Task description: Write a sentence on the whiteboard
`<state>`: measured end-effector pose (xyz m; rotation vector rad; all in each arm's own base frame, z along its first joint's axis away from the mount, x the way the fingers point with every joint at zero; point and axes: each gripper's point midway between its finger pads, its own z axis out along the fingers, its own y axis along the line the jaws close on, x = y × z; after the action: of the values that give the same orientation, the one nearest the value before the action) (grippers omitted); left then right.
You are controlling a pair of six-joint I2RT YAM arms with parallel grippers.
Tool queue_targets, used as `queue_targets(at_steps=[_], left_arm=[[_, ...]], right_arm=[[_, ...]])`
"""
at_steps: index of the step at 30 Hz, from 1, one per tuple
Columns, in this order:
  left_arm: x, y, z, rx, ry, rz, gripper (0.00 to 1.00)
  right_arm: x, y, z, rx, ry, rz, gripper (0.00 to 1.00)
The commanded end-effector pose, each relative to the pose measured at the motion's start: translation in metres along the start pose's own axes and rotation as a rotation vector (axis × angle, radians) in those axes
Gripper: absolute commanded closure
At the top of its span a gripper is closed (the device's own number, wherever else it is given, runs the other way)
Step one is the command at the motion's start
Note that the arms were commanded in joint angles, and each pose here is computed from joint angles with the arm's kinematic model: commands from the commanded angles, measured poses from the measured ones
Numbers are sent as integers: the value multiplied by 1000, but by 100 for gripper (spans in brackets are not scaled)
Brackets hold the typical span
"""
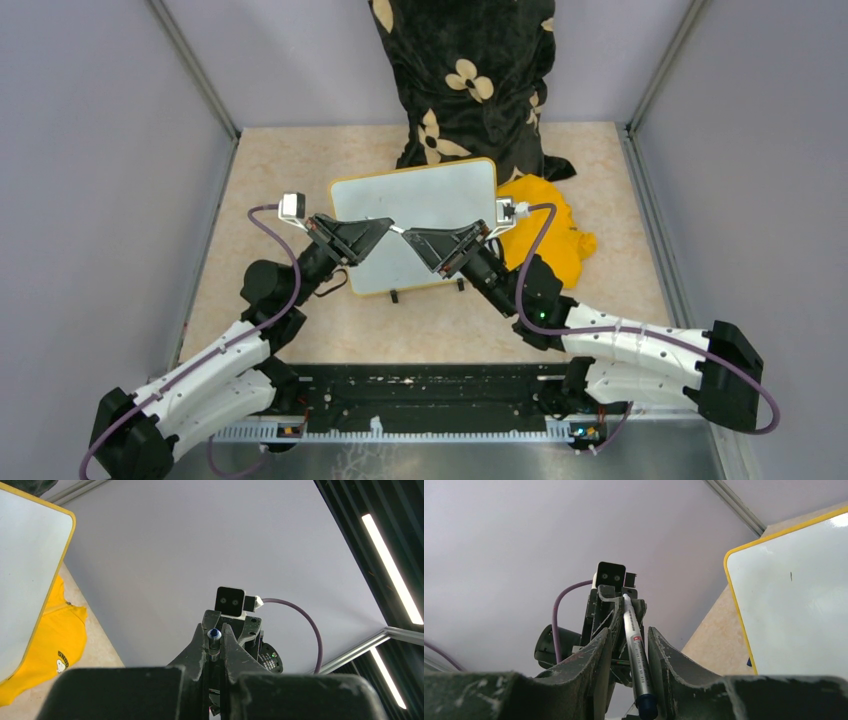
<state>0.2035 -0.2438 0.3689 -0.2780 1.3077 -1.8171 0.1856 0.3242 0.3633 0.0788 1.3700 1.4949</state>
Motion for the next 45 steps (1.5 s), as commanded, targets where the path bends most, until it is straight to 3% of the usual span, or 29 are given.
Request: queue_targets(at_steps=[1, 18, 26, 35, 45], left_arm=[[3, -1, -1, 2, 10, 1, 100], [4, -5, 3, -16, 31, 48, 100], [6, -8, 6, -8, 48, 54, 100], [4, -6, 3, -21, 35, 59, 100], [7, -4, 3, -24, 52, 48, 100]], right_arm=[[-24, 26, 7, -77, -64, 30, 68], [-16, 25, 5, -82, -5, 21, 66], [-18, 25, 4, -82, -10, 19, 69], [-25, 22, 0, -70, -35, 19, 65], [-22, 25, 0, -95, -22, 26, 69]])
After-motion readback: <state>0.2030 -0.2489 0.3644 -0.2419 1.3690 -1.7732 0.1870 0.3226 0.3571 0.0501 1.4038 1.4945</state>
